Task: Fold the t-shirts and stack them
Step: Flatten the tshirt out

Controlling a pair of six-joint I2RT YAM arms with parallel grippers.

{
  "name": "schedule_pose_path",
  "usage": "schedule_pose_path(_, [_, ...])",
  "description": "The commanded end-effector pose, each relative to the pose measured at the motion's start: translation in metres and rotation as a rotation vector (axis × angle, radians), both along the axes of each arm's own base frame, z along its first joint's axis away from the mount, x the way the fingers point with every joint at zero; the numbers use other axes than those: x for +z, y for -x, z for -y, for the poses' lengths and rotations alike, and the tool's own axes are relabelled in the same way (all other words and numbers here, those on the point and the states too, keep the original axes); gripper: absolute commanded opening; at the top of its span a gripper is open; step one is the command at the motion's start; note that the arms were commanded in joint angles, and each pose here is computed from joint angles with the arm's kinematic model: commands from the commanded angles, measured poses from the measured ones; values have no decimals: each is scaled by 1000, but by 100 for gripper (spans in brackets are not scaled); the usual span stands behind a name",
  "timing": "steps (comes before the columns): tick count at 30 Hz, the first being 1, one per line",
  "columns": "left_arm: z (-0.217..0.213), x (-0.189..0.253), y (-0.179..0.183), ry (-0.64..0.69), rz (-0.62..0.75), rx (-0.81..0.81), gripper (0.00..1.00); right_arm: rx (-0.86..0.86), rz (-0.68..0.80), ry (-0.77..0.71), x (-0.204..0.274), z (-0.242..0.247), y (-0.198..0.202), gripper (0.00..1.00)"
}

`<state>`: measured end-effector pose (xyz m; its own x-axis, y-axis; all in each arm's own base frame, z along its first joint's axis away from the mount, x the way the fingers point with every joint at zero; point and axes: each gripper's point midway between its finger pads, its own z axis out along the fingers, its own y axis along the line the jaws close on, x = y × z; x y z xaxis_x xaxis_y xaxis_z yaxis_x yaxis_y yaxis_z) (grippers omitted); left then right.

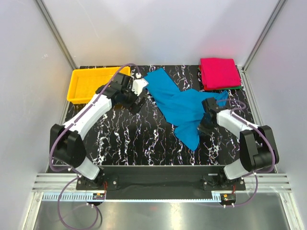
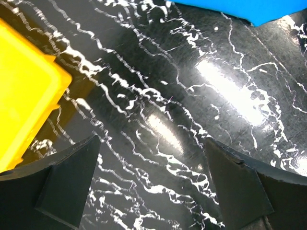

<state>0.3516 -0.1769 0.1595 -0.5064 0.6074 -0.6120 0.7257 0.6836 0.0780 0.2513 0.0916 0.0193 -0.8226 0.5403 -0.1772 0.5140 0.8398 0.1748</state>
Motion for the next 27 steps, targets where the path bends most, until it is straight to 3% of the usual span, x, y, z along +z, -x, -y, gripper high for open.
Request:
schedule_pose_path(1, [-17, 22, 3, 18, 50, 33, 98, 148, 239, -80, 81, -32, -56, 0])
schedule_pose_path(2, [-27, 24, 1, 22, 50, 59, 98, 208, 335, -117, 129, -51, -78, 0])
schedule_pose_path(4, [-39, 31, 1, 30, 65, 85, 98, 353, 413, -155, 175, -80, -95, 0])
schedule_pose_path(5, [-51, 33, -1, 30, 68, 115, 98, 438, 527, -180, 236, -107, -103, 0])
schedule_pose_path(6, [-57, 37, -2, 36, 75, 131, 98, 505, 563, -172, 253, -119, -111, 0])
schedule_pose_path(7, [-62, 45, -2, 42, 95, 141, 98, 555, 612, -222, 281, -134, -112, 0])
schedule_pose_path(8, [-73, 49, -3, 39, 102, 166, 98, 588, 740, -277, 340, -145, -114, 0])
schedule_pose_path(9, [-78, 57, -1, 42, 127, 177, 98, 617, 756, -356, 358, -160, -113, 0])
schedule_pose_path(11, [-90, 66, -1, 31, 155, 198, 99, 646, 919, -425, 429, -165, -105, 0])
schedule_pose_path(15, [-98, 88, 2, 20, 224, 200, 99, 638, 1111, -441, 501, -153, -84, 0])
schedule_pose_path(18, [-98, 99, 2, 19, 255, 184, 99, 555, 1153, -388, 507, -133, -76, 0])
schedule_pose_path(22, [-84, 99, 0, 65, 231, 130, 99, 443, 1090, -369, 481, -102, -74, 0])
schedule_pose_path(24, [-66, 84, -1, 100, 171, 84, 94, 323, 1022, -332, 449, -65, -88, 0])
schedule_pose_path(27, [-34, 45, -4, 32, 97, 5, 79, 208, 939, -230, 395, -22, -105, 0])
